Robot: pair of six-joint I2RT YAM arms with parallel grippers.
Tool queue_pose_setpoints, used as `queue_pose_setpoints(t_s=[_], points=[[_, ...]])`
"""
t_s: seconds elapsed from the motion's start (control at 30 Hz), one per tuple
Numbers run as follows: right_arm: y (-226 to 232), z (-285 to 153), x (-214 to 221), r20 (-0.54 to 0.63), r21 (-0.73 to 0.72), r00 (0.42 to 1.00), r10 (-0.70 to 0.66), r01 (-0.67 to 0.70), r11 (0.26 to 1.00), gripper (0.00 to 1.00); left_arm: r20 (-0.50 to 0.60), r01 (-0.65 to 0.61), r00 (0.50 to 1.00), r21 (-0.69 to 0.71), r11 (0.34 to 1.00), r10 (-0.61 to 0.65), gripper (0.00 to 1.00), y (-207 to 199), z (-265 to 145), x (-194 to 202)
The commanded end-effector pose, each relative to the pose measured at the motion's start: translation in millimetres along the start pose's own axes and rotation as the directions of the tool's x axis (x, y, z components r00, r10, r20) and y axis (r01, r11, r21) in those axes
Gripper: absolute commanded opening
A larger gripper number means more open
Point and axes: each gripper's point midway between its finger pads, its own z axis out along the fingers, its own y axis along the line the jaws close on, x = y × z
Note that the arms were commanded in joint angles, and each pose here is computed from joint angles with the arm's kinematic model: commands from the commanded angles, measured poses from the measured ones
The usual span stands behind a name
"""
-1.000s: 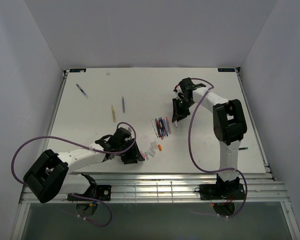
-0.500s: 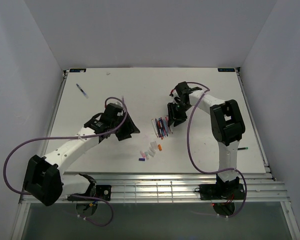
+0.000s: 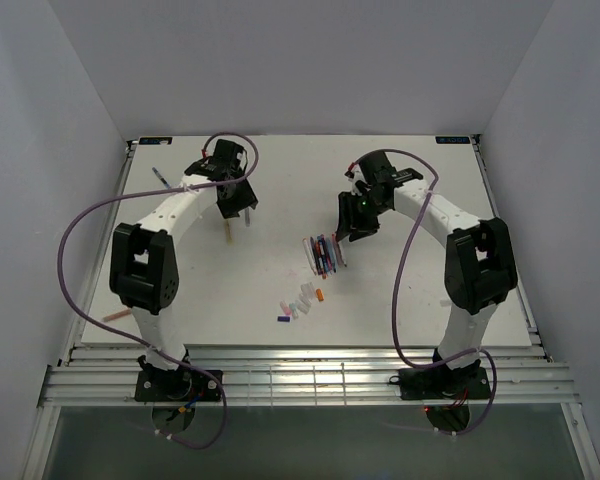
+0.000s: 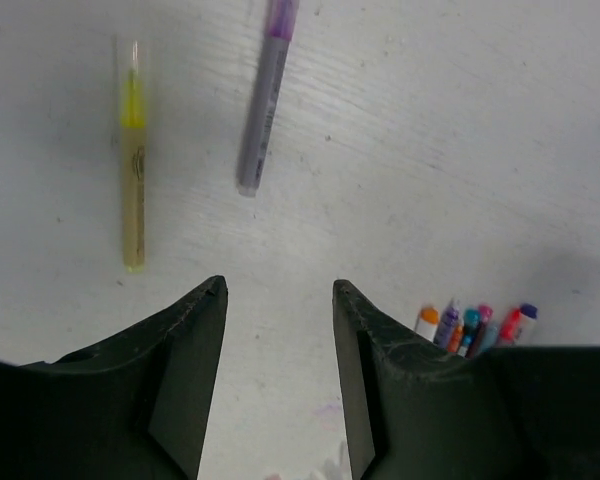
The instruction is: Open the pen caps
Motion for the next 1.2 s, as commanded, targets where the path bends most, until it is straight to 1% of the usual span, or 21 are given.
queue_pose_setpoints(t_s=[0.0,0.23,0.3,0.37,0.43,0.53,0.6,0.63,0.77,0.87,1.1,1.17], points=[[13,-18,12,0.002,-0.031,1.000,-0.016,0.017,0.999,0.50,0.039,-0.126,0.991,-0.076,0.989,0.129,0.56,3,9,-25],[13,-36,27,0.019,-0.019,0.999,-0.034,0.034,0.999,0.50,0.110,-0.215,0.967,-0.148,0.965,0.232,0.56,0,43,-61],[10,-38,31,0.019,-0.005,0.999,-0.039,0.039,0.999,0.50,0.124,-0.213,0.964,-0.163,0.963,0.234,0.56,4,50,-70],[8,-41,34,0.013,0.006,0.999,-0.042,0.041,0.999,0.50,0.139,-0.211,0.962,-0.160,0.964,0.234,0.56,6,60,-80],[6,-42,38,0.011,0.015,0.999,-0.041,0.041,0.999,0.50,0.159,-0.221,0.958,-0.129,0.967,0.240,0.53,2,68,-89],[5,-46,43,0.005,0.022,0.999,-0.037,0.037,0.999,0.50,0.181,-0.243,0.948,-0.119,0.963,0.262,0.53,0,82,-102],[5,-50,45,0.007,0.031,0.999,-0.037,0.037,0.999,0.50,0.180,-0.266,0.943,-0.094,0.959,0.279,0.53,-1,92,-105],[4,-51,48,0.005,0.035,0.999,-0.036,0.036,0.999,0.50,0.198,-0.269,0.940,-0.074,0.960,0.279,0.53,-5,96,-109],[1,-54,54,0.009,0.049,0.999,-0.041,0.041,0.998,0.50,0.207,-0.290,0.936,-0.009,0.957,0.286,0.52,-12,108,-111],[0,-56,58,0.009,0.051,0.999,-0.038,0.037,0.998,0.50,0.202,-0.308,0.934,0.044,0.950,0.294,0.51,-21,115,-106],[-3,-55,66,0.006,0.055,0.999,-0.035,0.034,0.998,0.50,0.211,-0.319,0.931,0.074,0.945,0.297,0.51,-20,118,-96],[-3,-55,68,0.004,0.056,0.999,-0.033,0.032,0.998,0.50,0.200,-0.323,0.931,0.057,0.945,0.306,0.51,-14,122,-93]])
